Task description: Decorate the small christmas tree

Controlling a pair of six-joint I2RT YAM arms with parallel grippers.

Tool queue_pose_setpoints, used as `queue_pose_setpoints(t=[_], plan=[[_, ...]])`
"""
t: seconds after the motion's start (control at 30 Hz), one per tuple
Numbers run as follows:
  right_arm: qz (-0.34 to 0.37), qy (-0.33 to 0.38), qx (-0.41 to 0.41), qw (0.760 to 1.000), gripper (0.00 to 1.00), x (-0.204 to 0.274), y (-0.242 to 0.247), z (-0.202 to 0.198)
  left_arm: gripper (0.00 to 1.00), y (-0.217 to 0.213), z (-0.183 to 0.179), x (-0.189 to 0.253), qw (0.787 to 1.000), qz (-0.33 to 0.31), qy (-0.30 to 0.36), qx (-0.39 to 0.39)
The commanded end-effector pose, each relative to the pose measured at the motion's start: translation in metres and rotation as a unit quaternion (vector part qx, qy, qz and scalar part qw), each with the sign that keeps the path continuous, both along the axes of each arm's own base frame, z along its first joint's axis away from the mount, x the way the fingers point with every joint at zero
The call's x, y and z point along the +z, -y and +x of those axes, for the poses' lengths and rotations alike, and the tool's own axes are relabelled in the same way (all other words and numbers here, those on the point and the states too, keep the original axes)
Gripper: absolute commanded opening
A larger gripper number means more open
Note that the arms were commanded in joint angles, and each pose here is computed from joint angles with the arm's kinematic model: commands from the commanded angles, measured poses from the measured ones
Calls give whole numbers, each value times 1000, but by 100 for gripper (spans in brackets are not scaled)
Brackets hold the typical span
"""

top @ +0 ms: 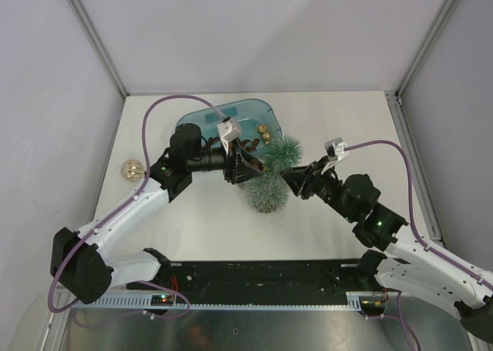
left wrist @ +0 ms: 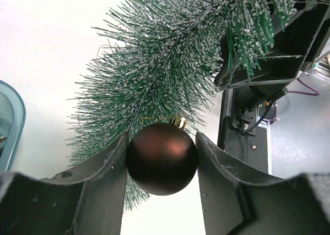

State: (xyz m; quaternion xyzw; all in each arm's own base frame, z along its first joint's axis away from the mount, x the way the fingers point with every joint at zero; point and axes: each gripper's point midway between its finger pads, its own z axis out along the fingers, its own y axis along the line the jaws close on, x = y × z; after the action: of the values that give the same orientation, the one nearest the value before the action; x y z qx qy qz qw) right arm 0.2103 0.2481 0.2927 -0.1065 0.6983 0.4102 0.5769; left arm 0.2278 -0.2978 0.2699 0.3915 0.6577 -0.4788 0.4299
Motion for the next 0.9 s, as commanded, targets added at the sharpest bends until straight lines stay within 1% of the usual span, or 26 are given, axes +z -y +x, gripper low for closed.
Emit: queue_pose_setpoints(t=[0.0,0.33,0.87], plan=[[17,10,1,1000,32,9,-2,0,17,2,-9,34,999,-35,37,-20],[22,14,2,1000,31,13,-2,0,17,17,-10,11,998,-22,44,-25],[20,10,4,1000,29,10,-4,1,18,13,-16,-20,998,4,50,-24]])
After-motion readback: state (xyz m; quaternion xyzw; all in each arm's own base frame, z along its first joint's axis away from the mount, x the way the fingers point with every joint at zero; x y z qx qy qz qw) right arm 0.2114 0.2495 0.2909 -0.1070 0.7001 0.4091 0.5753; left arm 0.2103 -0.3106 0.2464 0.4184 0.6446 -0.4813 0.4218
